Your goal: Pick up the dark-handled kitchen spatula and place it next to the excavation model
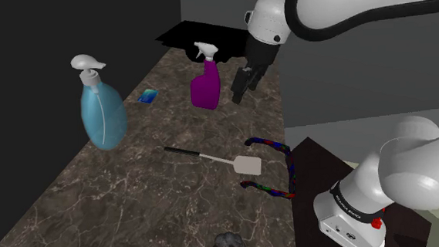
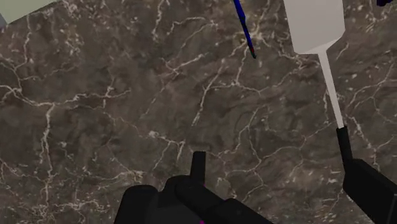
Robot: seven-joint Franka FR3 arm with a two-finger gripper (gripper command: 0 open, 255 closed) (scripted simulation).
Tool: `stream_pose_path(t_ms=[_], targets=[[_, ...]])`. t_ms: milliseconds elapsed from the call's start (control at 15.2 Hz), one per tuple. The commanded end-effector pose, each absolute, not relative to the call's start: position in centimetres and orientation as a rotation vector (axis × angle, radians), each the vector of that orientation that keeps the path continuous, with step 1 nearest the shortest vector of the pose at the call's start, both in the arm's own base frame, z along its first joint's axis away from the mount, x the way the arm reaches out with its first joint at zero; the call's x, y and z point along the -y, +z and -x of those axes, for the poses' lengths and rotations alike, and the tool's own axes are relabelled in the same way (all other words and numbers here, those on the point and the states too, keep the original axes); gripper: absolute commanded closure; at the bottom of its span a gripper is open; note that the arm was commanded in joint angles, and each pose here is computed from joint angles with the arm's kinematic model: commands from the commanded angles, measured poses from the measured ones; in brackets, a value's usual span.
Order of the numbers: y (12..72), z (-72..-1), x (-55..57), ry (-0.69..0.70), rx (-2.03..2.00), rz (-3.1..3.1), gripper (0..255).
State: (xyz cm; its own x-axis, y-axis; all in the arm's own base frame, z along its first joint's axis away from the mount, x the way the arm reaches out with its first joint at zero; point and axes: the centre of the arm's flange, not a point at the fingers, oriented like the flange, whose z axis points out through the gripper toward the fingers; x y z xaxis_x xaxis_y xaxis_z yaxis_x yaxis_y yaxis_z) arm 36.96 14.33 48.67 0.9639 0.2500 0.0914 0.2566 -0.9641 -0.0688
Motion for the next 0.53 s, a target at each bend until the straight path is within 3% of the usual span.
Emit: stream_pose_path(t_ms=[0,462], targets=[[46.7,-36.7,-16.6,-0.123,0.496,3.028,0],[40.9,-35.5,-24.1,-0.106,0.85,2.982,0]])
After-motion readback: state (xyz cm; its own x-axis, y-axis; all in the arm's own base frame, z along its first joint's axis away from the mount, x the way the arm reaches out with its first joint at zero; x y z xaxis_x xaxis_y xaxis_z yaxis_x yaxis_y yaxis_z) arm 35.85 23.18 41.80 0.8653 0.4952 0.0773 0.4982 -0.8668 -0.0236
